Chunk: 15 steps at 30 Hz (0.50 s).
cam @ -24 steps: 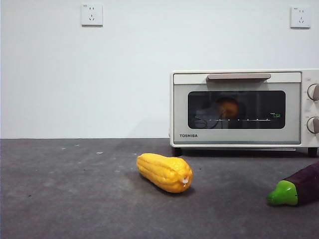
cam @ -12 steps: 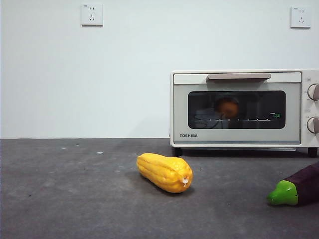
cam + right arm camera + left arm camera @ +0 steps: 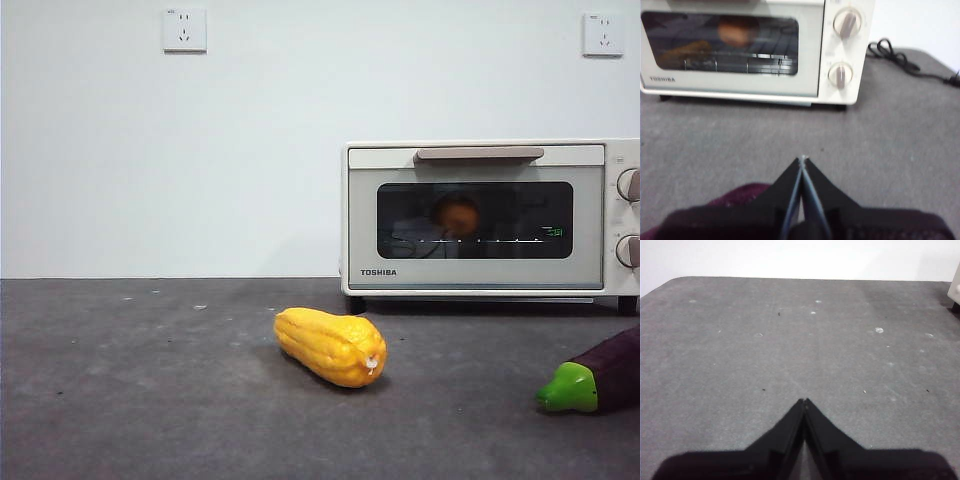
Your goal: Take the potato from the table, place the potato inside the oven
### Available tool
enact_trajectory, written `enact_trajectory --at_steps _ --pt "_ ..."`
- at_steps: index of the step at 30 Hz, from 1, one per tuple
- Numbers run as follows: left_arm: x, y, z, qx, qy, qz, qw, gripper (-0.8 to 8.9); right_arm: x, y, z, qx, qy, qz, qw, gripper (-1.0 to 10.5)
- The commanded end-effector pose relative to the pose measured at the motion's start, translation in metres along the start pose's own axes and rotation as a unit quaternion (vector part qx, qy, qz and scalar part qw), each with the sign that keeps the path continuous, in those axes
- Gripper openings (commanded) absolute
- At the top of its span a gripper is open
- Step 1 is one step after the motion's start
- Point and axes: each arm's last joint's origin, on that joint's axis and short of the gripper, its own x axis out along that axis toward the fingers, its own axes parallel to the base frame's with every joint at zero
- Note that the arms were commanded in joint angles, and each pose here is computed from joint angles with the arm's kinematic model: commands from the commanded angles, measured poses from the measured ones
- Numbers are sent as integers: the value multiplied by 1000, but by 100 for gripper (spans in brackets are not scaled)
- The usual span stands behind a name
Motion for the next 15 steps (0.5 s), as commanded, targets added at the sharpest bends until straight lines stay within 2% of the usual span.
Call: enact_trajectory --at_steps 1,10,15 --pt "1 0 -2 -2 0 2 1000 -3 1 0 -3 10 1 0 1000 1" --pt "1 0 -2 -2 1 2 1000 -3 0 -1 -3 15 1 -28 999 1" --pt "1 0 -3 -2 3 2 1000 -3 0 -1 -3 15 0 -28 999 1"
